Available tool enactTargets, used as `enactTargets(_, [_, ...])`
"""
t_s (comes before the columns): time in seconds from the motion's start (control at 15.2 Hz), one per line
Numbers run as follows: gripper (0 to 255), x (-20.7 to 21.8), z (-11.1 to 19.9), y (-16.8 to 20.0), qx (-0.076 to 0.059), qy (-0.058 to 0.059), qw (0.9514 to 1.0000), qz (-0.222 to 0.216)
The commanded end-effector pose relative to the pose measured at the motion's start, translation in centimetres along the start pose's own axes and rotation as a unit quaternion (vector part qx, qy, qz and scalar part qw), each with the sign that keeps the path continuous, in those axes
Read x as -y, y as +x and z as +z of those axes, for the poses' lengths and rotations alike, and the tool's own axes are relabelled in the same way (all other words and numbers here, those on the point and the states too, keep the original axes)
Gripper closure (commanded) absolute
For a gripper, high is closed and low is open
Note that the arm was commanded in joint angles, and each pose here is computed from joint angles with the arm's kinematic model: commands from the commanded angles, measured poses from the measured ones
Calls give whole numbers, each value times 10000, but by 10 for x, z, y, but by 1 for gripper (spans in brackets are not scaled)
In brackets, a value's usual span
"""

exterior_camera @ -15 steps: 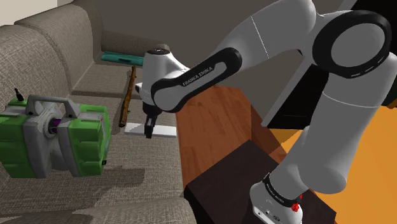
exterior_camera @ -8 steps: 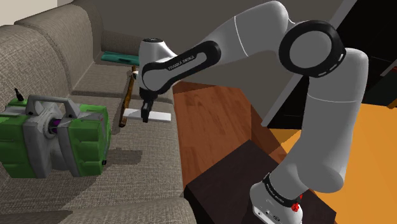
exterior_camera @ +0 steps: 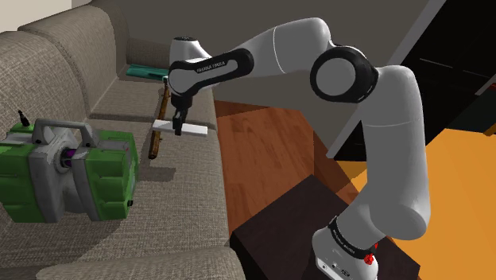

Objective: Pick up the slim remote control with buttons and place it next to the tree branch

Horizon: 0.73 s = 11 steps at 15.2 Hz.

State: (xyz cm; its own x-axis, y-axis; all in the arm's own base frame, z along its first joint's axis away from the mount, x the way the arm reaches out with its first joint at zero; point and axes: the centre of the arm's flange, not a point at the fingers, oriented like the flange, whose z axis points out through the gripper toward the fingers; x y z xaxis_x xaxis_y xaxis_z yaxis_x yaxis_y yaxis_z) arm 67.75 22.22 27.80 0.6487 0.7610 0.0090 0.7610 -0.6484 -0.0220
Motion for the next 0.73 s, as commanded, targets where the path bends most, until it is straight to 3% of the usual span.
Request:
enactTargets(0.0, [255, -14, 5, 3, -1, -2, 10000, -3])
enactTargets(0.66, [255, -15, 58, 3, -1, -2, 10000, -3])
